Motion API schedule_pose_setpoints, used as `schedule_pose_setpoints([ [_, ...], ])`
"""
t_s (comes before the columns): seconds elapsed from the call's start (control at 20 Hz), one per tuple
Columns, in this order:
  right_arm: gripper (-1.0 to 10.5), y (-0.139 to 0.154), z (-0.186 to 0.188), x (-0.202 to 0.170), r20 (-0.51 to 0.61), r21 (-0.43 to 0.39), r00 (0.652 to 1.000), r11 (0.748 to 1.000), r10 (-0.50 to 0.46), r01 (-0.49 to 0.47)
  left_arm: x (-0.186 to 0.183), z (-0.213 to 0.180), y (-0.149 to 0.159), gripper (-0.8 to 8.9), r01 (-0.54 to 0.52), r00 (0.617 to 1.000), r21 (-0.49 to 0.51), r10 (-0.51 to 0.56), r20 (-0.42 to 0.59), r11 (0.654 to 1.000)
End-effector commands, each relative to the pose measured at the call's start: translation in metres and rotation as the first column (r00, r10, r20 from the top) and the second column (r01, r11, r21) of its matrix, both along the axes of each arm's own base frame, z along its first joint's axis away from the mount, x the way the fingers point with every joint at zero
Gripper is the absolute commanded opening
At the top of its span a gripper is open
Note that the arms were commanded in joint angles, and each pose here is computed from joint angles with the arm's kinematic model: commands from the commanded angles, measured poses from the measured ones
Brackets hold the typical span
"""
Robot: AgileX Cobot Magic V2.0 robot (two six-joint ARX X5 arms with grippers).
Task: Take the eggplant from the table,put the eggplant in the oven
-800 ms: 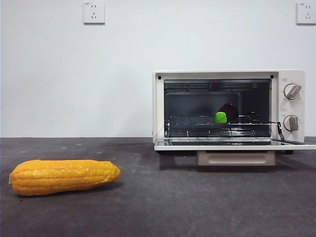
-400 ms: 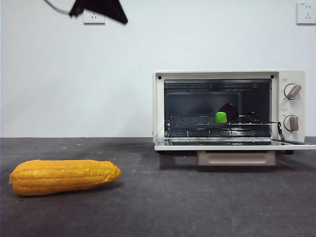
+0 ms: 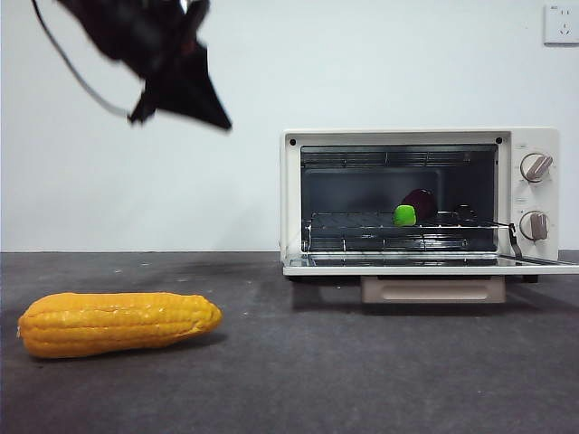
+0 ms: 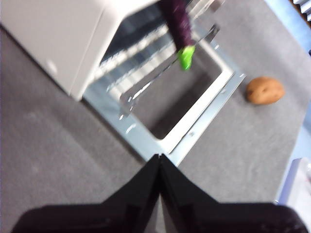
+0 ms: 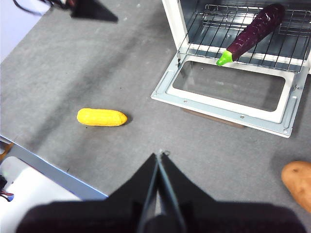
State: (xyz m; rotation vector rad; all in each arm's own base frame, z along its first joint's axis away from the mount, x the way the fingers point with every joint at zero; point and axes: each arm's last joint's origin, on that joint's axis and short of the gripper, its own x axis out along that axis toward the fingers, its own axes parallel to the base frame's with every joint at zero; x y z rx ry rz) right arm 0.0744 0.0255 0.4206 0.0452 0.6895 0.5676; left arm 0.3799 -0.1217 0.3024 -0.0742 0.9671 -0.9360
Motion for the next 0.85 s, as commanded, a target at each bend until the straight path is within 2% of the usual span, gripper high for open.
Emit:
schedule_pose_setpoints([
  [0.05,-0.1,0.000,0.001,-0.001,0.014,-0.006,1.000,1.000,0.007,-0.007,0.001,-0.041,0.000,-0.06,-0.016,0.997,-0.003,0.016,-0.074,1.000],
  [0.55,-0.1,0.000,0.001,-0.002,0.010,-0.012,1.000,1.000,0.012,-0.012,-0.013,-0.119,-0.004,-0.07,-0.081,0.991,-0.085,0.071,-0.117,0.993],
  [0.85,-0.1,0.000,0.000,-0.002,0.001,-0.020,1.000,1.000,0.017,-0.017,-0.024,-0.138,-0.021,-0.08,-0.083,0.993,-0.136,0.071,-0.091,0.987],
])
